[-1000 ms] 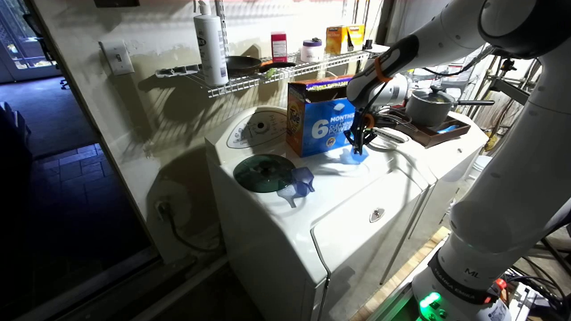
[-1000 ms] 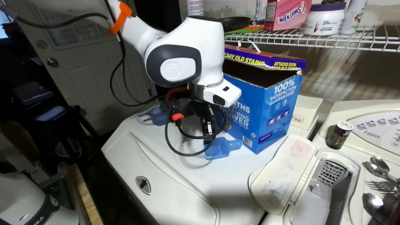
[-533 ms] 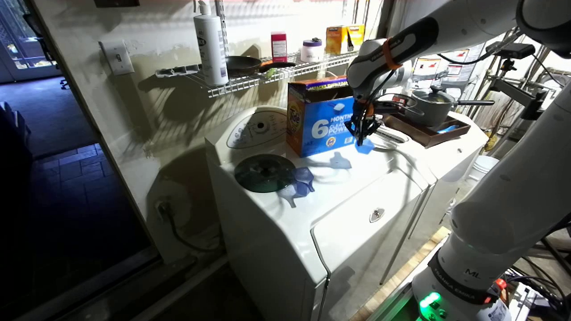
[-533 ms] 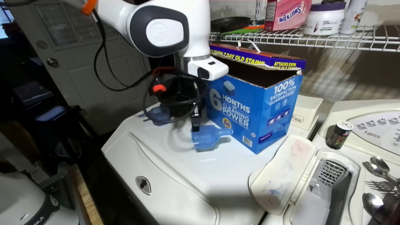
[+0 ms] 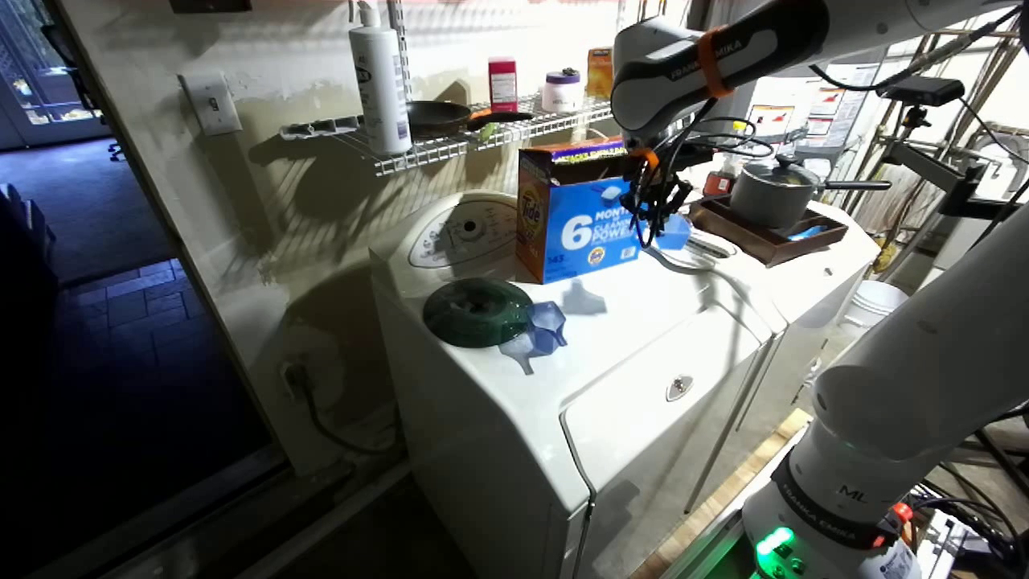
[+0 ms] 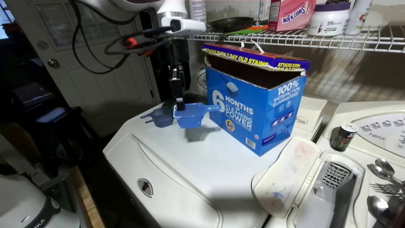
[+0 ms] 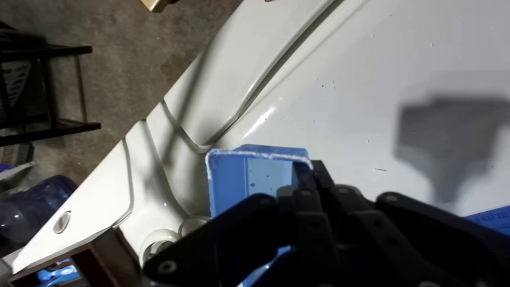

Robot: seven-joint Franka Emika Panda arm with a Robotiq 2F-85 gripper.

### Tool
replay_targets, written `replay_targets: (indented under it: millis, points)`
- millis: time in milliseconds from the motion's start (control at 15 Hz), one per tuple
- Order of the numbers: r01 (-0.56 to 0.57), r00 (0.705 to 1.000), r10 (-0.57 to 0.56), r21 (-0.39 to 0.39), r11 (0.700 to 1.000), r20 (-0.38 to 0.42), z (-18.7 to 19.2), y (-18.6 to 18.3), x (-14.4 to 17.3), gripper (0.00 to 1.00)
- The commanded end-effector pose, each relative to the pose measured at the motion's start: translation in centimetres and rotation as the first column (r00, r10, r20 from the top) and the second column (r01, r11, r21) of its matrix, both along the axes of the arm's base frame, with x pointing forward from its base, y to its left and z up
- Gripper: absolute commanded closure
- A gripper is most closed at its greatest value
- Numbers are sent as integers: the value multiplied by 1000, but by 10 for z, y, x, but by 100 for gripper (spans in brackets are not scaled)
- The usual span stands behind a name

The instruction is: Close the lid of the blue box, then put the right blue object on the box

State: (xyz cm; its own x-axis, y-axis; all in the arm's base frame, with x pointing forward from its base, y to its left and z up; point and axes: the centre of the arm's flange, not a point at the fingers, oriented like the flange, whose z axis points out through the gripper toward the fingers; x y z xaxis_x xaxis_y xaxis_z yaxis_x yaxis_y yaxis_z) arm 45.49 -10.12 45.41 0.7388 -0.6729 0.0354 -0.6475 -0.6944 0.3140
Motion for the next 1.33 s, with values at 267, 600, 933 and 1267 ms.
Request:
replay_targets:
  millis: [267,600,933,1267]
  points:
    - [-4,999,-7,-221,975,-49,72,51,14,99]
    - [-2,1000,8,-199,980,26,120,56,30,99]
    - [35,994,-18,-154,987,112,159,58,47,99]
    - [119,977,-112,-24,993,184,190,45,78,99]
